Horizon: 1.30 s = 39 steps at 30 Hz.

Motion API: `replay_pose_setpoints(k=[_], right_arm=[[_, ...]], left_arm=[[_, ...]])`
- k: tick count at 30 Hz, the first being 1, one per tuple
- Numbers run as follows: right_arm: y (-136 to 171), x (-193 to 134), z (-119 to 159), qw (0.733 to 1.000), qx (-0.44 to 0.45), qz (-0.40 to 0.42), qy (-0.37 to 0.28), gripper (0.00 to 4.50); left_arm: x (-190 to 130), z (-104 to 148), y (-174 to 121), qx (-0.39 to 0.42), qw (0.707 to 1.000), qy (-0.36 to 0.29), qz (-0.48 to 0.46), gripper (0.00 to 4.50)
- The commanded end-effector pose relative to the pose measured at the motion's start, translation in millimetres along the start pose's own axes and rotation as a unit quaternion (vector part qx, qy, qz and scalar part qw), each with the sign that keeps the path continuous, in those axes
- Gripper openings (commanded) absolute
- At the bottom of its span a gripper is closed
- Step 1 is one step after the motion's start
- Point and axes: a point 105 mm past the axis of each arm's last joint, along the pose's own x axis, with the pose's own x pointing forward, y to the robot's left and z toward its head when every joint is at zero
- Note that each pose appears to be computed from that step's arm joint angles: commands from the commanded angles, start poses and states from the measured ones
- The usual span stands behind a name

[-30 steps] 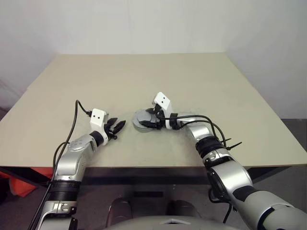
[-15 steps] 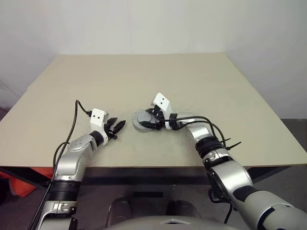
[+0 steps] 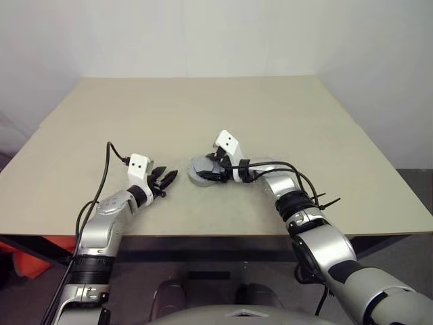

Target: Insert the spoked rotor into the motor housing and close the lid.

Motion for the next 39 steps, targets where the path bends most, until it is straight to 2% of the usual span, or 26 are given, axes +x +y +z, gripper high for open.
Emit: replay_pose_setpoints(k=[1, 5, 6, 9, 13, 19, 27, 33, 39], right_arm=[[6, -2, -28, 0.998, 0.023, 0.007, 0.056, 3.11], [6, -1, -28, 0.998, 0.022, 0.006, 0.057, 3.11], [6, -1, -28, 0.998, 0.022, 0.006, 0.057, 3.11], [5, -1, -27, 0.998, 0.02, 0.002, 0.055, 3.11], [4, 0, -26, 0.998, 0.02, -0.002, 0.054, 3.11], [1, -1, -23, 0.999, 0.02, -0.012, 0.049, 3.11], [-2, 0, -21, 0.999, 0.018, -0.019, 0.047, 3.11], [-2, 0, -20, 0.999, 0.017, -0.022, 0.046, 3.11], [-3, 0, -19, 0.999, 0.019, -0.025, 0.044, 3.11]], left_arm=[[11, 34, -10, -0.033, 0.998, -0.056, -0.017, 2.37], [20, 43, -20, -0.077, 0.994, -0.071, -0.04, 2.37], [21, 45, -22, -0.09, 0.992, -0.074, -0.047, 2.18], [25, 40, -29, -0.128, 0.987, -0.062, -0.07, 1.44], [30, 19, -23, -0.147, 0.988, -0.015, -0.053, 0.03], [28, -12, -26, -0.167, 0.983, 0.055, -0.055, 0.03], [24, -24, -39, -0.204, 0.972, 0.087, -0.078, 0.03], [23, -23, -44, -0.232, 0.964, 0.087, -0.092, 0.03], [25, -39, -38, -0.233, 0.962, 0.129, -0.06, 0.03]])
